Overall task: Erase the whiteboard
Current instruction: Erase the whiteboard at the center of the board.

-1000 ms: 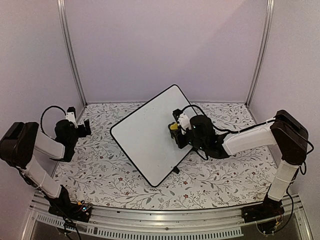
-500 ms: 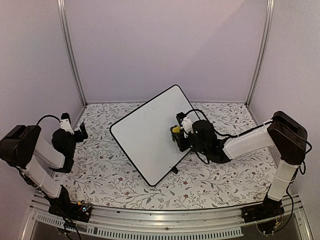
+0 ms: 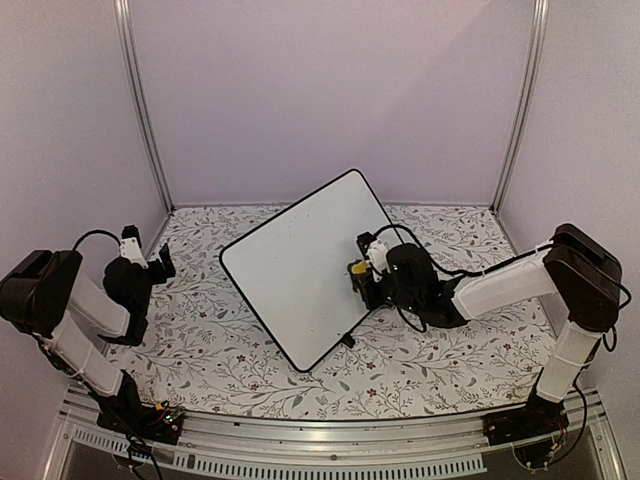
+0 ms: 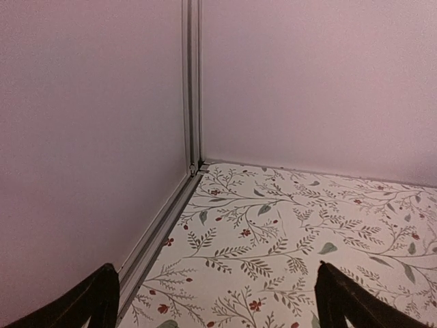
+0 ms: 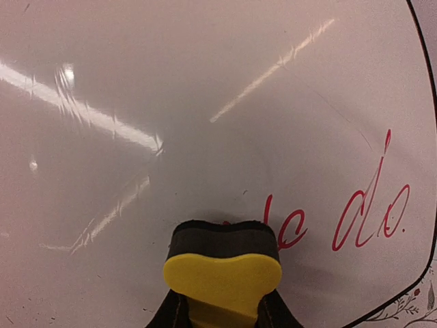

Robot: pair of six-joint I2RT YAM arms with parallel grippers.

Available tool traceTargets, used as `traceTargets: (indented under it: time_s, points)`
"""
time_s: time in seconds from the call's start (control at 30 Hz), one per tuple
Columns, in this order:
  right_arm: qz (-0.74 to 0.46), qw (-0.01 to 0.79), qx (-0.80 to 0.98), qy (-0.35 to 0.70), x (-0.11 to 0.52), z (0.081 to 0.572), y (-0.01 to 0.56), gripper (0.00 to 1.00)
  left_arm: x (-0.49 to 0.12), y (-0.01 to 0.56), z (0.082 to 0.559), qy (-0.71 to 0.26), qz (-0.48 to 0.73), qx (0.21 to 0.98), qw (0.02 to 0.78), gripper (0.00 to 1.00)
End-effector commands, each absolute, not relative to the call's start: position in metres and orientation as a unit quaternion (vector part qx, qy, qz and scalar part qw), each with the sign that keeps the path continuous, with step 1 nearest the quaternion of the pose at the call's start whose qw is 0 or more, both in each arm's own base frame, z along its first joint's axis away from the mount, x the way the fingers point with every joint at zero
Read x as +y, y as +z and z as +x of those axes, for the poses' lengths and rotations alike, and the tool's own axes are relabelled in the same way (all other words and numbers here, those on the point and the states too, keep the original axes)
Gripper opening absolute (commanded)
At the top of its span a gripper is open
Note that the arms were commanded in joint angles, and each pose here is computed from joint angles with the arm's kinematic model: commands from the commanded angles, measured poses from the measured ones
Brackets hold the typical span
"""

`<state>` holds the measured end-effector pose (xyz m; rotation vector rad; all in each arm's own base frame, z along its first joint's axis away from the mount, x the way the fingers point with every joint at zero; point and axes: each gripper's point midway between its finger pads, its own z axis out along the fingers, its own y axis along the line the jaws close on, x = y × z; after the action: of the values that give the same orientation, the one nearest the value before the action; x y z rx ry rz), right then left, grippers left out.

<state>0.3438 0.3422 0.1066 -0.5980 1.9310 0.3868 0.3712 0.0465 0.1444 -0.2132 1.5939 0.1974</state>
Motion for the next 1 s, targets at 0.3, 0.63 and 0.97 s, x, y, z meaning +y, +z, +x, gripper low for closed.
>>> traceTargets:
  time_s: [0.3, 0.63, 0.97]
  points:
    - [-0.240, 0.566, 0.776, 0.136, 0.352, 0.372, 0.179, 0.00, 0.044, 0.153, 0.374, 0.086, -0.095, 0.701, 0.702, 1.00]
    - [-0.239, 0.532, 0.799, 0.149, 0.357, 0.369, 0.134, 0.00, 0.044, 0.153, 0.374, 0.086, -0.094, 0.701, 0.702, 1.00]
    - [-0.226, 0.517, 0.813, 0.145, 0.346, 0.361, 0.112, 0.00, 0.044, 0.153, 0.374, 0.087, -0.095, 0.700, 0.702, 1.00]
